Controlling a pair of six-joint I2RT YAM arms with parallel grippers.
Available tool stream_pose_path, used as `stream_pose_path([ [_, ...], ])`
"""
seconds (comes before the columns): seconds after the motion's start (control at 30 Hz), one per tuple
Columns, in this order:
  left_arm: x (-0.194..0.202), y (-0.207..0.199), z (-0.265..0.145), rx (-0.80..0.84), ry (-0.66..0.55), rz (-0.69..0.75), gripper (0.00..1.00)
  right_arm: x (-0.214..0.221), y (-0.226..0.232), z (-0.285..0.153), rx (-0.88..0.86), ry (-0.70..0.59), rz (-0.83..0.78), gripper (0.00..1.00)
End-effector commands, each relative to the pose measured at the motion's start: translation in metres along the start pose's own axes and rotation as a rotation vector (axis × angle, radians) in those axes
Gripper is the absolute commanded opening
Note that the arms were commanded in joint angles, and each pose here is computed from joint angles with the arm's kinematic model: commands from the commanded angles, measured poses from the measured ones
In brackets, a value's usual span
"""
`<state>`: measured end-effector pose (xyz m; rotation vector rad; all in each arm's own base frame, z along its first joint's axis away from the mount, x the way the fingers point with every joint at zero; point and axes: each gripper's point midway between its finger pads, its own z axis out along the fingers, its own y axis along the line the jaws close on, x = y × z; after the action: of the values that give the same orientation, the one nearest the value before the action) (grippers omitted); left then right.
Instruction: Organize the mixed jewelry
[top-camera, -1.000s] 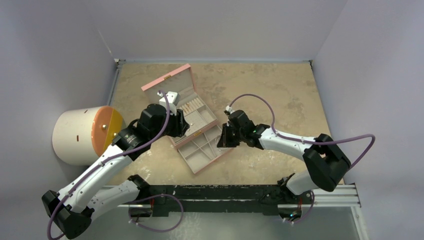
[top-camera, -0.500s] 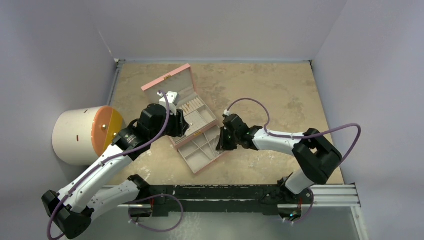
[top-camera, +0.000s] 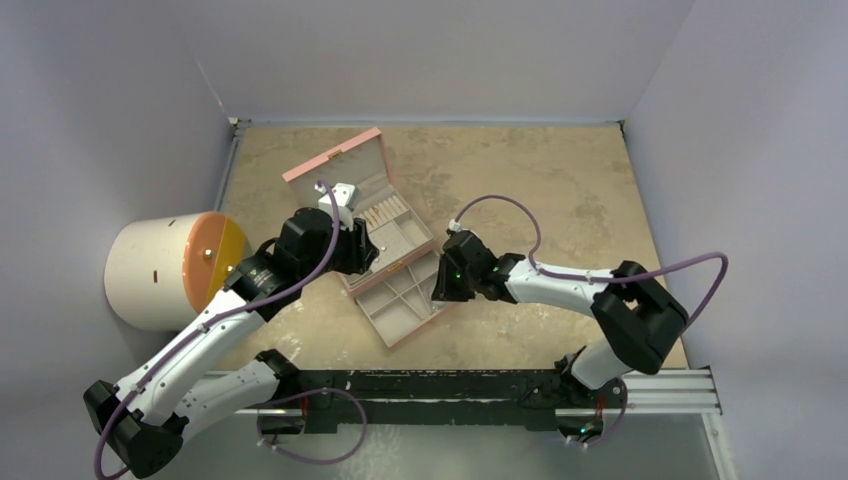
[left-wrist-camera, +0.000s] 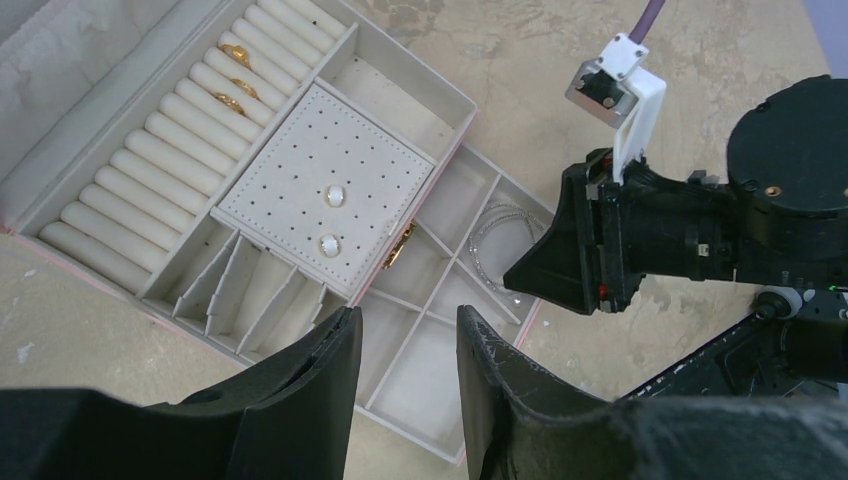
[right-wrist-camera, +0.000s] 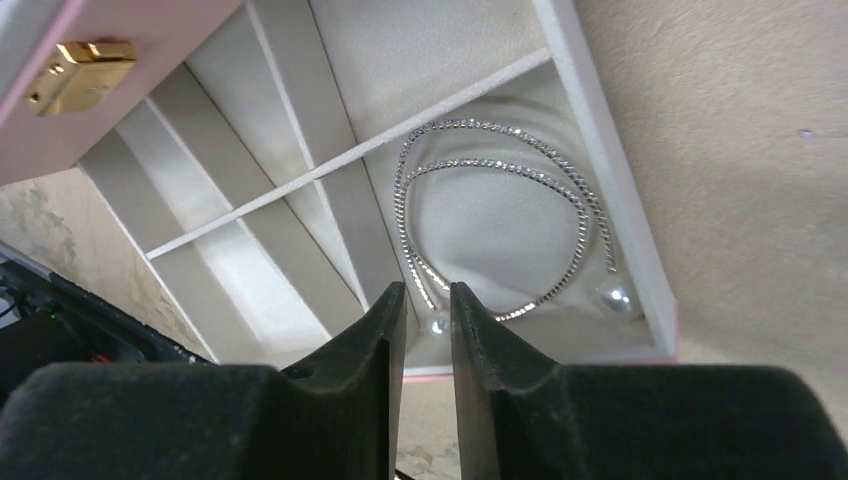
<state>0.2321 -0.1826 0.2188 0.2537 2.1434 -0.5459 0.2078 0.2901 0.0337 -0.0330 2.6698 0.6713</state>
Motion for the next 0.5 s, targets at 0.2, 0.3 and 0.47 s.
stream_pose_path([
  [0.2,-0.008,-0.002,-0.001,0.004,-0.03,0.005,0.39,-0.048,0.015,-0.041,0.02,-0.196,-0.038,0.27],
  [0.3,-0.008,-0.001,-0.001,-0.001,-0.032,0.005,0.39,-0.06,0.021,-0.048,0.006,-0.242,-0.067,0.27],
  [0.47,-0.014,0.007,-0.005,-0.047,-0.066,-0.007,0.39,-0.068,0.027,-0.055,-0.033,-0.285,-0.17,0.26],
])
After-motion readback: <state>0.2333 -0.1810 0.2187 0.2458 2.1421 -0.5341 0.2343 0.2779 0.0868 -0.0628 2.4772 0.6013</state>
